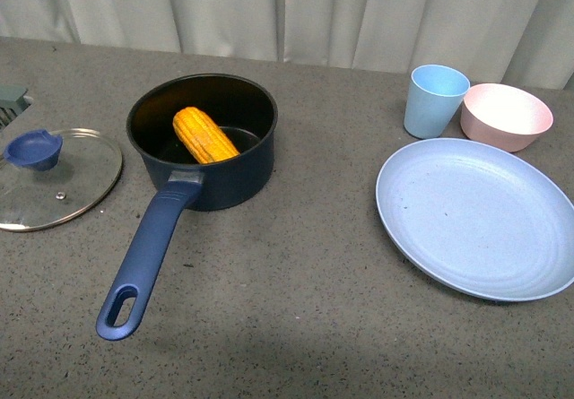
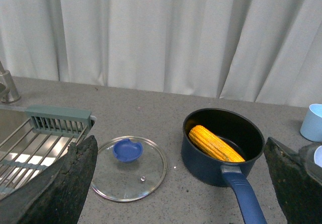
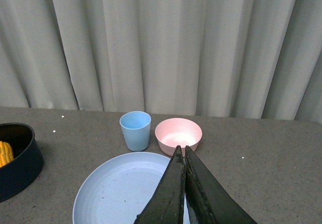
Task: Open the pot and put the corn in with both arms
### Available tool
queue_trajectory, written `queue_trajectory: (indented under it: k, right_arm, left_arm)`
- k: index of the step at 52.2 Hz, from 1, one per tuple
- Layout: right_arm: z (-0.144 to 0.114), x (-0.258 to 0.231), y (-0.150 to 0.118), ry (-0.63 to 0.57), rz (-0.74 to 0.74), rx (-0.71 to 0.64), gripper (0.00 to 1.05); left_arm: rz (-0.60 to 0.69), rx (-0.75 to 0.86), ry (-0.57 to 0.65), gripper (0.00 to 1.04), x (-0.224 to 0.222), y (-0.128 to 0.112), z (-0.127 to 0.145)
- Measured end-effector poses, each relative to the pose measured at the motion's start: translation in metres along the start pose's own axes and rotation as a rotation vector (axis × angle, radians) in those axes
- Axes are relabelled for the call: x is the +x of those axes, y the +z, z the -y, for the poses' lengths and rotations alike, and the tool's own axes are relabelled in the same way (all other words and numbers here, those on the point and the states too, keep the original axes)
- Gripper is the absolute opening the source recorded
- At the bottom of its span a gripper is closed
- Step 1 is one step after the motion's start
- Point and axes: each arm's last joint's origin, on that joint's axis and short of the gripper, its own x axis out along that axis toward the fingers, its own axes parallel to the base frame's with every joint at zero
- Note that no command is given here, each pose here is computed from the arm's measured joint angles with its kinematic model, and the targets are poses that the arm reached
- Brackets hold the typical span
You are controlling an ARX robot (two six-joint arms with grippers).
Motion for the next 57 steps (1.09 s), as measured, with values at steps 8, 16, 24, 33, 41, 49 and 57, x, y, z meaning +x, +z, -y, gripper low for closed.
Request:
queue_trajectory:
  k: [8, 16, 24, 33, 41, 49, 57]
  right_arm:
    - [0.000, -0.009, -0.005, 0.002, -0.034, 0.000, 0.01]
    - [0.000, -0.012, -0.003, 0.002, -0.006, 0.000, 0.01]
    - [0.000, -0.012, -0.003, 0.003, -0.006, -0.001, 0.18]
    - [0.000, -0.012, -0.003, 0.003, -0.006, -0.001, 0.44]
    - [0.000, -0.012, -0.003, 0.003, -0.006, -0.001, 0.73]
    - [0.000, -0.012, -0.003, 0.003, -0.006, 0.000, 0.97]
    - [0.000, -0.012, -0.003, 0.003, -0.006, 0.000, 0.95]
  left_arm:
    - [0.000, 0.000, 0.001, 0.98, 0.000, 0.000, 0.000]
    - [0.000, 0.000, 0.000, 0.98, 0.000, 0.000, 0.000]
    - [0.000, 0.000, 0.000, 0.98, 0.000, 0.000, 0.000]
    - [0.000, 0.000, 0.000, 0.98, 0.000, 0.000, 0.000]
    - [0.000, 0.000, 0.000, 0.98, 0.000, 0.000, 0.000]
    - [0.000, 0.000, 0.000, 0.98, 0.000, 0.000, 0.000]
    - [0.000, 0.000, 0.000, 0.98, 0.000, 0.000, 0.000]
